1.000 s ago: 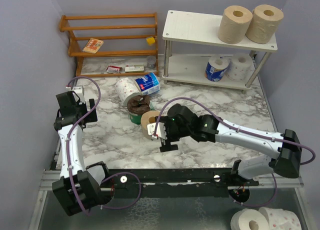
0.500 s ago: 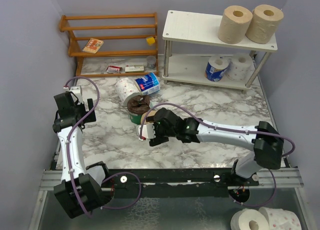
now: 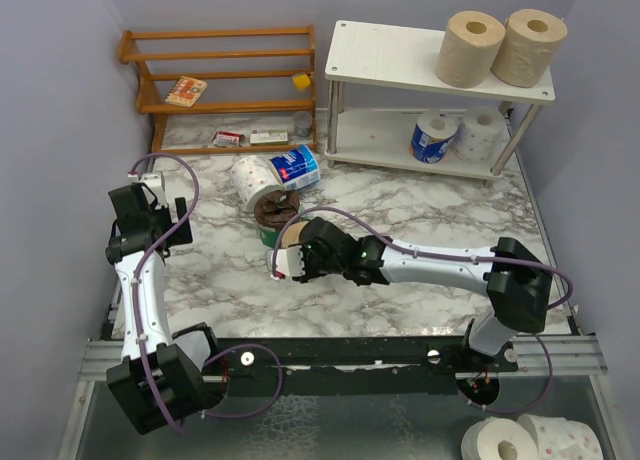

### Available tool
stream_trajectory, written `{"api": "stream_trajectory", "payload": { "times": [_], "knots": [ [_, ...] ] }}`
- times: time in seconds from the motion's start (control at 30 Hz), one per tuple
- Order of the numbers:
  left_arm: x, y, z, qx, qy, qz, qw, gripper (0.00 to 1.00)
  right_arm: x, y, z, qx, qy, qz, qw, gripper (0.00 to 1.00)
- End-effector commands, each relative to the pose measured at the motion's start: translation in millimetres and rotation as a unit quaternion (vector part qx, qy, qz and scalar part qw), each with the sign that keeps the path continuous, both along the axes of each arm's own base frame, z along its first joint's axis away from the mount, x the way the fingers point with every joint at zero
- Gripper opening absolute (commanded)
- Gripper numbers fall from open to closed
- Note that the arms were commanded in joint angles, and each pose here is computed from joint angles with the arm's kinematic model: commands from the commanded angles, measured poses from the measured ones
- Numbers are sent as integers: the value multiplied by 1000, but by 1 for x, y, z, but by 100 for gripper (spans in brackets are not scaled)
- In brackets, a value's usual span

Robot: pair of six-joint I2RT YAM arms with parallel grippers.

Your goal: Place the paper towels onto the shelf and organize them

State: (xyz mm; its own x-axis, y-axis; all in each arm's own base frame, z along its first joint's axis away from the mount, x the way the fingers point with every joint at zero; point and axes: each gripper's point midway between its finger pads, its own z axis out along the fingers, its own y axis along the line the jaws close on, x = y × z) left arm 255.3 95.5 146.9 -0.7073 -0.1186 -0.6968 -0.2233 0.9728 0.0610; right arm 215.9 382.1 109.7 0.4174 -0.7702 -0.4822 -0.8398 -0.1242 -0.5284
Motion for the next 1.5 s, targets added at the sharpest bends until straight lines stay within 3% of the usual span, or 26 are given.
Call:
{"api": "stream_trajectory", "payload": {
  "times": [0.0,0.07,0.27,0.47,0.7,0.8,0.93,1.17,1.47],
  "knots": [
    [3,2,4,1,-12,1,1000,94,-2,1,-13,-1,10,-11,1000,19],
    [3,2,3,1,-11,1,1000,94,-4,-3,-17,5,8,-12,1000,2],
    [3,3,-1,-1,-3,3,1000,94,-2,-15,-6,9,-19,-11,1000,1],
    [3,3,0,-1,-4,3,1000,94,12,-33,88,14,-97,29,995,1],
    [3,1,10,1,-21,-1,1000,93,80,-83,225,73,-154,-13,985,1],
    [3,0,12,1,-23,-3,1000,93,113,-110,288,109,-199,-46,973,1],
    [3,1,9,-2,-18,-2,1000,93,149,-133,348,124,-305,-110,938,1],
    [3,0,9,-3,-18,-4,1000,93,176,-138,391,136,-321,-126,929,1],
    [3,-1,14,-1,-28,-9,1000,92,264,-167,392,101,-357,-189,909,1]
  ]
}}
